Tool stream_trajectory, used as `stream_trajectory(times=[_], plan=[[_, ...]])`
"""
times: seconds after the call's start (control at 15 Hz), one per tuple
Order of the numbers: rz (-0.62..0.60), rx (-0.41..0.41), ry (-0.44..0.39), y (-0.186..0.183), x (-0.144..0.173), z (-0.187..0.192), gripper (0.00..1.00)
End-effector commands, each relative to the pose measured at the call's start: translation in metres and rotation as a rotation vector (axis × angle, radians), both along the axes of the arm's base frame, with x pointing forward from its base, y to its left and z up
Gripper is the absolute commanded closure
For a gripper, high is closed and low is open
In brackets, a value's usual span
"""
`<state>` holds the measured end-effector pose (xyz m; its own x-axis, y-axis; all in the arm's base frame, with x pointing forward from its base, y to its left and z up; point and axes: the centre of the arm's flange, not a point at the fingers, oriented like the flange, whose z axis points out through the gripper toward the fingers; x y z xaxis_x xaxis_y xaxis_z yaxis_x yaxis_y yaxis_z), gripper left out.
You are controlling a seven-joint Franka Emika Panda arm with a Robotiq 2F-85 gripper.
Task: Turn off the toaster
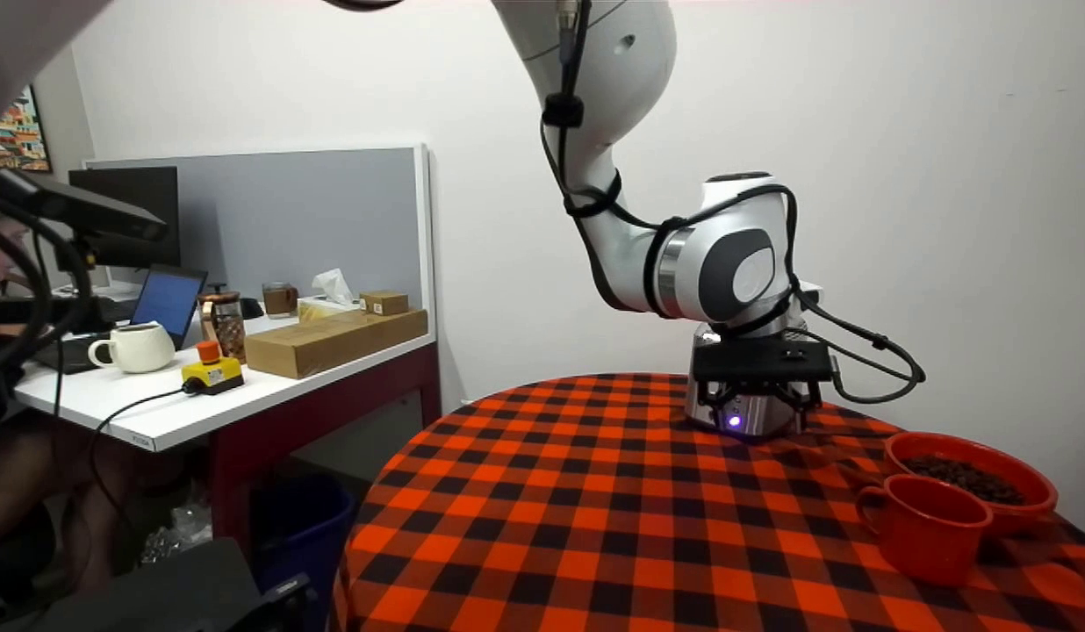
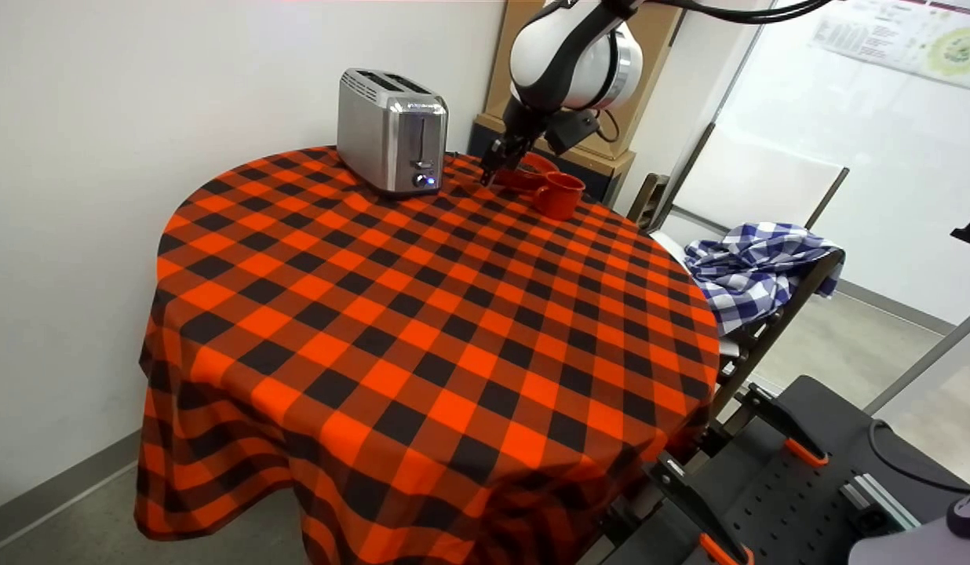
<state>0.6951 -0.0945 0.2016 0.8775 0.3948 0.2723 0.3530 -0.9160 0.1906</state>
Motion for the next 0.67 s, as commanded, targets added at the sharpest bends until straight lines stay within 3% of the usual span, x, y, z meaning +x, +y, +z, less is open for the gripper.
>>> stream_trajectory(times=[0.0, 0.6], plan=[[-0.009, -0.020, -0.049, -0.004, 0.029, -0.016, 0.00], [-0.008, -0.007, -0.100, 0.000, 0.060, -0.038, 0.00]])
